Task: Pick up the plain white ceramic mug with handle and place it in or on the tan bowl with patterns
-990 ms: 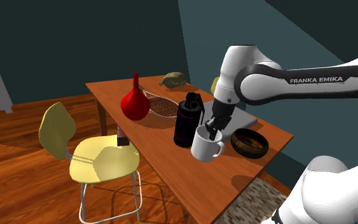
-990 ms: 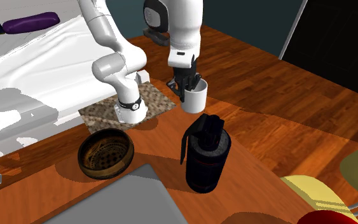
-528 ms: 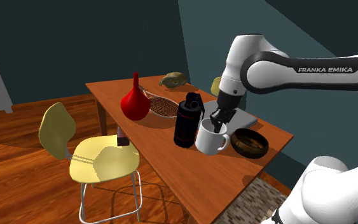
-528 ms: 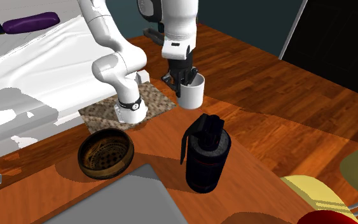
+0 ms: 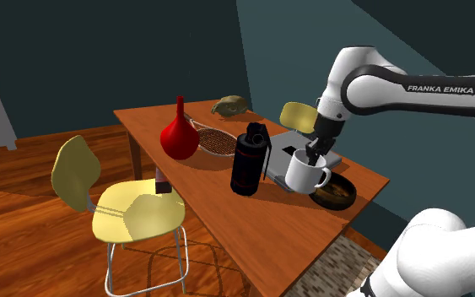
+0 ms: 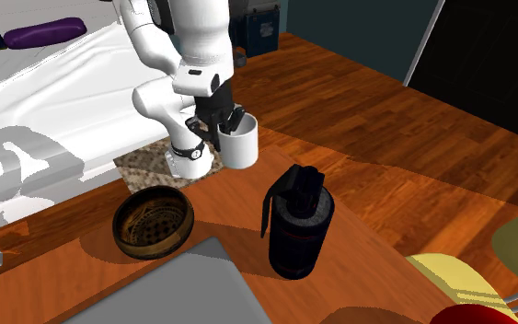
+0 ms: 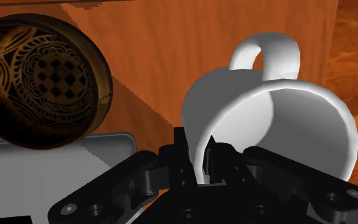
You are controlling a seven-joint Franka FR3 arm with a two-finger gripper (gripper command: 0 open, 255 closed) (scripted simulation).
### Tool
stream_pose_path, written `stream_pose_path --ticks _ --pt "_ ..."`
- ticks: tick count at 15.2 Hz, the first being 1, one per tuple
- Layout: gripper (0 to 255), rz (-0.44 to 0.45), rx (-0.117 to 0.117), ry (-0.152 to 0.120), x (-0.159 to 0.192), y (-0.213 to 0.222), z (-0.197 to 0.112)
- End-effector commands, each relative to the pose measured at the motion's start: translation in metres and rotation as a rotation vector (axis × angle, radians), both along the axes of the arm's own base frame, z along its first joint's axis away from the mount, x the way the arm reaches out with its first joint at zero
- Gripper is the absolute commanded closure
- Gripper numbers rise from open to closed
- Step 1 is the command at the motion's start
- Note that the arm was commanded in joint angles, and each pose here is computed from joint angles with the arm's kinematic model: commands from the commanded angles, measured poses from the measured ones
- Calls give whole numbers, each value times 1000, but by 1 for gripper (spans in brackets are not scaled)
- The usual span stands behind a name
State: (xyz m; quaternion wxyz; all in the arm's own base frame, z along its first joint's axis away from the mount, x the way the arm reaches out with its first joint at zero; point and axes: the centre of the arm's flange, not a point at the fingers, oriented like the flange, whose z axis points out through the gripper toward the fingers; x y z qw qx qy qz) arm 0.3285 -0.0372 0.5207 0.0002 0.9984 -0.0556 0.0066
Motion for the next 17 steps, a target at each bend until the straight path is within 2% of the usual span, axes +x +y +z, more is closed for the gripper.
stream_pose_path --ticks 1,17 --pt "255 2 -1 0 -3 -23 2" --pt "255 2 -1 0 -47 -229 12"
